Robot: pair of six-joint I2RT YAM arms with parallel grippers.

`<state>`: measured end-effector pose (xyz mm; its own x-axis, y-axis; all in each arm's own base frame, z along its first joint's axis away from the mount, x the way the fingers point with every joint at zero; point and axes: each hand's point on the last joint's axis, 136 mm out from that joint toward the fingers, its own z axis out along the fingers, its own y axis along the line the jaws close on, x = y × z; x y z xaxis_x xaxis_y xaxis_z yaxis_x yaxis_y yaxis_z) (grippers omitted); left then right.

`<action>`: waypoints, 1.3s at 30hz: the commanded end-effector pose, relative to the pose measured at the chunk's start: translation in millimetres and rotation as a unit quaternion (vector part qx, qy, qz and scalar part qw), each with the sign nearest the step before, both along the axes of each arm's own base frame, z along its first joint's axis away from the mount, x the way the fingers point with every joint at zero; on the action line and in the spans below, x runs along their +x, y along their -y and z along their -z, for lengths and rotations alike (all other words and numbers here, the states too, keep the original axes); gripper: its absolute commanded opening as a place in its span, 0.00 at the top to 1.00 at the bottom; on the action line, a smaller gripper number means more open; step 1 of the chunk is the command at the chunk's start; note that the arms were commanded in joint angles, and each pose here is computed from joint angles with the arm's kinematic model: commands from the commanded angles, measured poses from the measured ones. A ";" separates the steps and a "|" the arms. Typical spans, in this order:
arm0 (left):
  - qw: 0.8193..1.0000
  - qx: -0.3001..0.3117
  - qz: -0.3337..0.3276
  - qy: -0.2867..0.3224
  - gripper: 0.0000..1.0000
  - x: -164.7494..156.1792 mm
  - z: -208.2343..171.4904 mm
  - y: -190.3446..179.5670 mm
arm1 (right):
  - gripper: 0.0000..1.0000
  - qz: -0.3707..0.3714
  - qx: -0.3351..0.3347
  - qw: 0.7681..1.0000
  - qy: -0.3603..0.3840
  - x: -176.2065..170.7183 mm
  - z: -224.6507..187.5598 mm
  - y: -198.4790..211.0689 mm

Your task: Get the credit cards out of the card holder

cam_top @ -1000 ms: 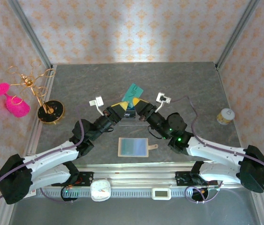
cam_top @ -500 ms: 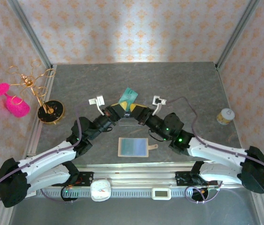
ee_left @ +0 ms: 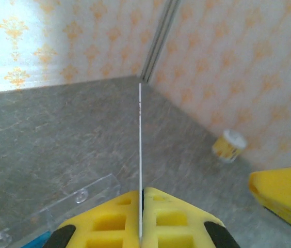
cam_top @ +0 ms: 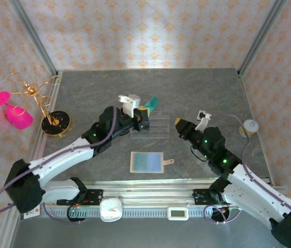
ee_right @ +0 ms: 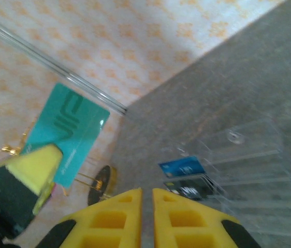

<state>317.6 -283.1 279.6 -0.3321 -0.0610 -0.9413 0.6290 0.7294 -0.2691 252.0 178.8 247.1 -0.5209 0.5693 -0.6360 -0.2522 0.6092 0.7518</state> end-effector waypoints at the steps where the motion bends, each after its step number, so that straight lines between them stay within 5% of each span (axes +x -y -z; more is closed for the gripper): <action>1: 0.984 0.148 0.087 0.046 1.00 2.2 23.9 18.7 | 0.89 -0.009 -0.021 0.999 -0.032 -5.7 23.4 6.0; 7: 0.961 0.196 0.184 0.064 1.00 2.0 46.4 42.1 | 0.91 0.010 -0.040 0.998 -0.045 0.2 33.0 20.1; 19: 0.918 0.277 0.279 -0.039 1.00 24.3 97.5 55.0 | 0.91 0.042 -0.056 0.996 -0.053 21.7 35.9 42.9; 31: 0.904 0.282 0.312 -0.077 1.00 40.0 118.4 45.4 | 0.92 0.063 -0.069 0.994 -0.051 38.8 34.6 61.3; 39: 0.913 0.266 0.303 -0.058 1.00 51.2 113.6 52.5 | 0.92 0.059 -0.072 0.994 -0.055 45.3 38.8 60.6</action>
